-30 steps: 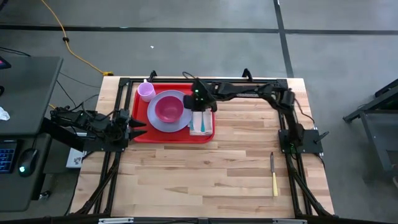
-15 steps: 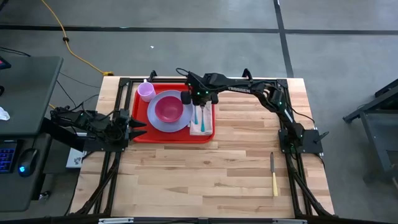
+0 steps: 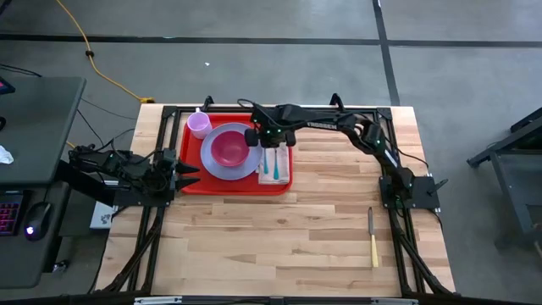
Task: Set up tray
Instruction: Put the blue spoon to the left of the blue fork on the brown napkin
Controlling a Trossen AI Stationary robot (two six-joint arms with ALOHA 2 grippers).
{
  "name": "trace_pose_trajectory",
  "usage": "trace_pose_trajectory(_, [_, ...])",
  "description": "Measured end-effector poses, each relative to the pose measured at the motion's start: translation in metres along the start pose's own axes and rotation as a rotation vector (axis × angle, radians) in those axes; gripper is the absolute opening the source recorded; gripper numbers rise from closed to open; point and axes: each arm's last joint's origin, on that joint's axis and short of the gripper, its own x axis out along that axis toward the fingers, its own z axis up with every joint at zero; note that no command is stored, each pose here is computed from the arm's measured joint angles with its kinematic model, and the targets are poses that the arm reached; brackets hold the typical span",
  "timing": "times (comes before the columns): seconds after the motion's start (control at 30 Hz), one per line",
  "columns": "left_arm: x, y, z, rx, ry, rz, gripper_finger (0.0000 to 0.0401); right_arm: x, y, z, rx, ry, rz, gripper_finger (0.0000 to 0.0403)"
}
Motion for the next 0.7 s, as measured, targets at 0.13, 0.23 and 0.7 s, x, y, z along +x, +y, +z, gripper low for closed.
trace_pose_trajectory(0.13, [0.000, 0.000, 0.000, 0.000, 0.001, -0.002, 0.0227, 0.012, -0.003, 0.000, 0.003, 0.028, -0.014, 0.0000])
trace_pose_trajectory(0.23, [0.000, 0.000, 0.000, 0.000, 0.001, -0.004, 0.0227, 0.019, -0.005, -0.001, 0.005, 0.038, -0.034, 0.0000])
trace_pose_trajectory(0.7, [0.000, 0.000, 0.000, 0.000, 0.003, -0.004, 0.0227, 0.028, -0.010, 0.001, 0.011, 0.053, -0.063, 0.0000])
